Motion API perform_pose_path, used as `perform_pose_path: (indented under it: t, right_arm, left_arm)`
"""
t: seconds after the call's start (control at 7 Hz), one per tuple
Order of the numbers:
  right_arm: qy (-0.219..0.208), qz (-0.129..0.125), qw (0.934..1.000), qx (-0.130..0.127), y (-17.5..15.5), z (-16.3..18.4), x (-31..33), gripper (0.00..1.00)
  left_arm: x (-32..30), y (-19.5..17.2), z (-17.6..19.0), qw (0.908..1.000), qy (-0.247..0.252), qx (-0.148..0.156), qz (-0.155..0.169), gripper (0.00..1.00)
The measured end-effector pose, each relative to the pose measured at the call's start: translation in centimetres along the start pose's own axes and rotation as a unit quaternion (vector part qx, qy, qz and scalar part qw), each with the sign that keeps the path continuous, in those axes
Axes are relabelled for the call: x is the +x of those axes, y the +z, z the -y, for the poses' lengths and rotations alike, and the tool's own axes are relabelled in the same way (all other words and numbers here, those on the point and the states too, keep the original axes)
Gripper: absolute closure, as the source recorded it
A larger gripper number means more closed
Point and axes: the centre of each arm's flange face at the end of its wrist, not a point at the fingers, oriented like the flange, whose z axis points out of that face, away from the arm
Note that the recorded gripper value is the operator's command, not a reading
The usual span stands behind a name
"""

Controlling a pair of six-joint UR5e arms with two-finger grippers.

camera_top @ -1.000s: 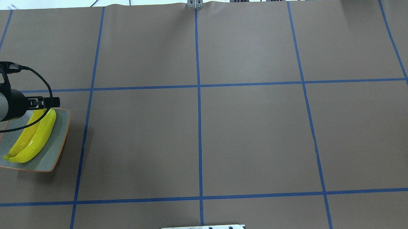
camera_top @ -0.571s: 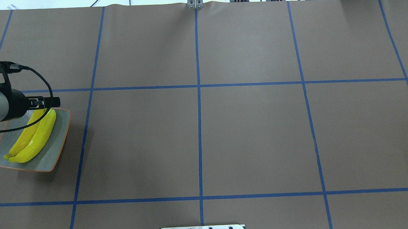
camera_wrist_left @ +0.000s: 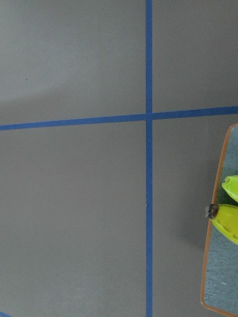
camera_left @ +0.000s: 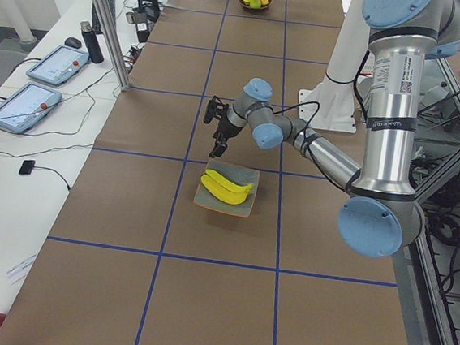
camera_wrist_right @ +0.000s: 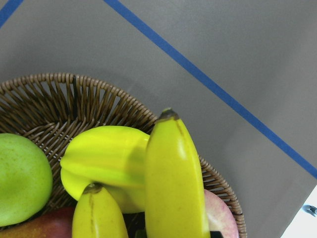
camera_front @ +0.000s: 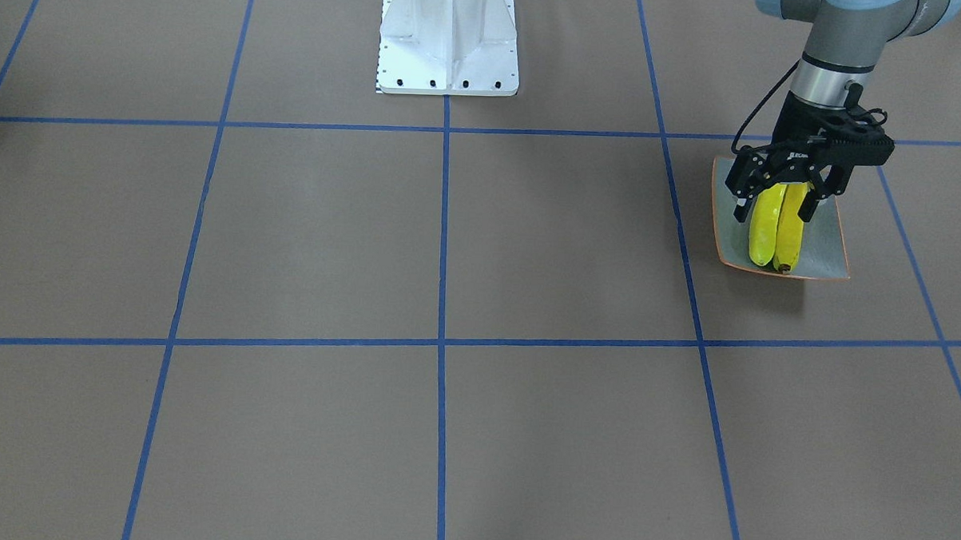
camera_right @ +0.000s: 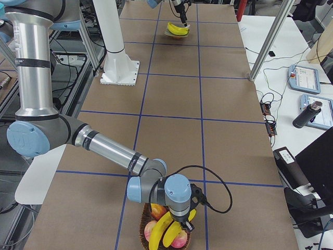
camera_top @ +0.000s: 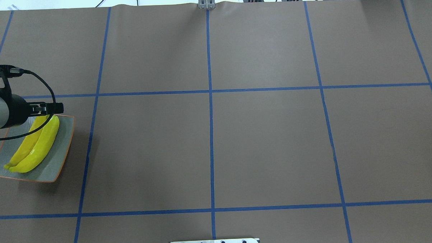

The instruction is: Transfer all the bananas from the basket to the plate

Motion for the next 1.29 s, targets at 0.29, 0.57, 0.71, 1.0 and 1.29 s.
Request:
perform_pose_path:
  t: [0.29, 0.57, 0.71, 1.0, 1.29]
  right_arm:
    - [-0.004, -0.01, 0.9999, 0.008, -1.4, -0.6, 0.6, 1.0]
    - [0.003, -0.019, 0.9997, 0.015, -2.8, -1.7, 1.5, 1.0]
    - [0.01, -0.02, 0.9996, 0.016, -4.1, -1.3, 1.9, 1.0]
    - [0.023, -0.019, 0.9994, 0.016, -9.7, 3.1, 2.9, 1.0]
    - [0.042, -0.009, 0.9988, 0.025, -14.0, 8.0, 3.5, 1.0]
  left_arm:
    - [0.0, 0.0, 0.0, 1.0, 0.0, 0.0, 0.0, 0.0]
    - [0.0, -0.1, 0.0, 1.0, -0.001, 0.0, -0.001, 0.0]
    - [0.1, -0.2, 0.0, 1.0, -0.001, 0.0, -0.002, 0.0]
    - [0.3, -0.4, 0.1, 1.0, -0.002, 0.001, -0.006, 0.0]
    - [1.1, -0.6, 0.3, 0.9999, -0.001, 0.004, -0.014, 0.0]
